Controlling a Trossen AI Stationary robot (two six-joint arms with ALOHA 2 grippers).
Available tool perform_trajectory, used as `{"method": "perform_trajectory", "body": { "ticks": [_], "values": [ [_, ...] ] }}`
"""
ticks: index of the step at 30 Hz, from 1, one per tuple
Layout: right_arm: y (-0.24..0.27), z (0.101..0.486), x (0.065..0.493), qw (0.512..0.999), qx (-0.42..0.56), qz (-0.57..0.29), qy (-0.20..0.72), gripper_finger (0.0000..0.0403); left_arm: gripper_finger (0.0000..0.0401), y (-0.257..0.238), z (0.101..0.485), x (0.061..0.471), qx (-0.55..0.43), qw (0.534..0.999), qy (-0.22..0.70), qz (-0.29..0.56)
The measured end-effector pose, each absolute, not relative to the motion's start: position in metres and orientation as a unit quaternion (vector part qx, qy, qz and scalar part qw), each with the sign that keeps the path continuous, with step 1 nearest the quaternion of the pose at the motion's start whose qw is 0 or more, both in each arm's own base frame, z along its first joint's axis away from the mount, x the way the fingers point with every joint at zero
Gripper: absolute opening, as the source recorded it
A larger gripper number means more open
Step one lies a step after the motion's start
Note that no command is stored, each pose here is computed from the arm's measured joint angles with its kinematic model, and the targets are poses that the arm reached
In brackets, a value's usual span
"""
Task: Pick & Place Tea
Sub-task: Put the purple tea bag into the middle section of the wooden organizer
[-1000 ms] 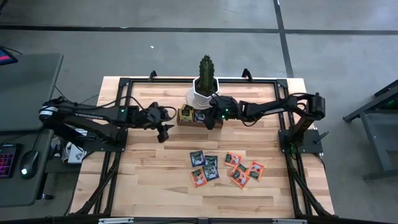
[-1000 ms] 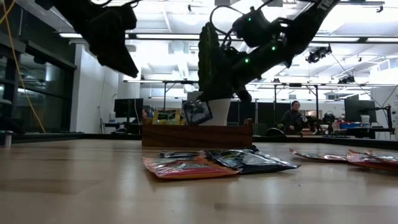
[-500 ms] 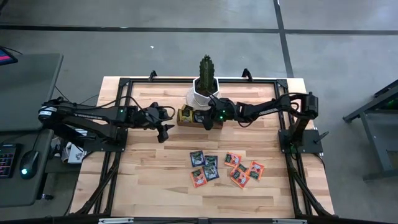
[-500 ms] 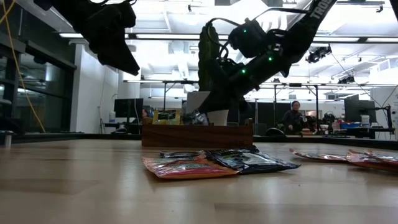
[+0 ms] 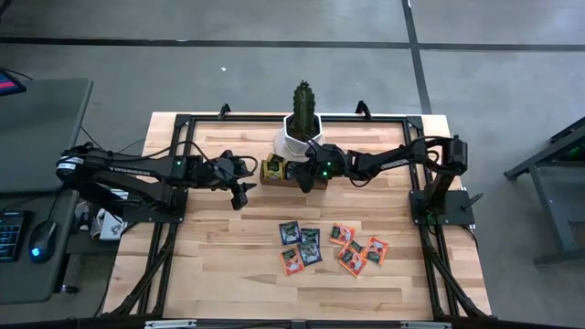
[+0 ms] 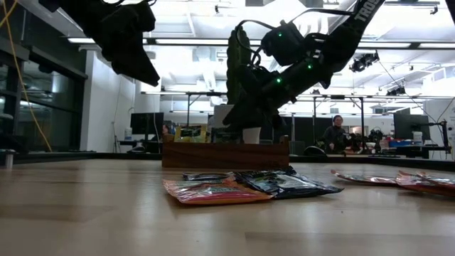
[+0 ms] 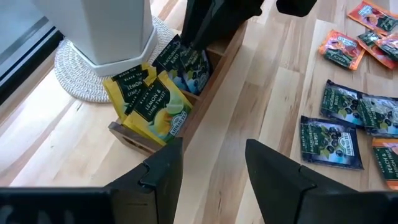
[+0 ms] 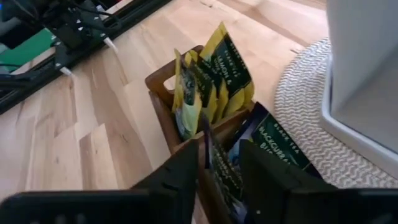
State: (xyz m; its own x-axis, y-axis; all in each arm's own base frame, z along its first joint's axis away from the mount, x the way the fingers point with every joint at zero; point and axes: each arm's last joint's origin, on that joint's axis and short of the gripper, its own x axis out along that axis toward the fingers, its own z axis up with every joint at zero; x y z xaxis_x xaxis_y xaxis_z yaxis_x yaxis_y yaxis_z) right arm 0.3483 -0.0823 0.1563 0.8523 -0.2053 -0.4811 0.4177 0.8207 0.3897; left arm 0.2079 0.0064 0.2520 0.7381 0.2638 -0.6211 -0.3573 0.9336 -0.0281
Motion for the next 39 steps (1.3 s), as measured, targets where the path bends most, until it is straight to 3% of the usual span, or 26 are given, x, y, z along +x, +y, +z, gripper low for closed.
{"method": "perform_trajectory", "body": {
  "ticks": [9,22,28,39],
  "values": [
    [-0.08,0.16,0.348,0.934,0.255,-0.134,0.213,0.0165,0.017,0.004,0.249,0.214,-0.08,0.932,0.33,0.126],
    [-0.064,0.205,0.33,0.951,0.195,-0.09,0.22,0.0166,0.017,-0.013,0.231,0.234,-0.099,0.928,0.35,0.083],
    [-0.024,0.204,0.33,0.948,0.18,-0.037,0.259,0.0167,0.017,-0.036,0.22,0.249,-0.099,0.933,0.343,0.052],
    [0.026,0.198,0.331,0.947,0.166,-0.065,0.267,0.0168,0.017,-0.066,0.186,0.27,-0.111,0.925,0.363,0.027]
  ]
}}
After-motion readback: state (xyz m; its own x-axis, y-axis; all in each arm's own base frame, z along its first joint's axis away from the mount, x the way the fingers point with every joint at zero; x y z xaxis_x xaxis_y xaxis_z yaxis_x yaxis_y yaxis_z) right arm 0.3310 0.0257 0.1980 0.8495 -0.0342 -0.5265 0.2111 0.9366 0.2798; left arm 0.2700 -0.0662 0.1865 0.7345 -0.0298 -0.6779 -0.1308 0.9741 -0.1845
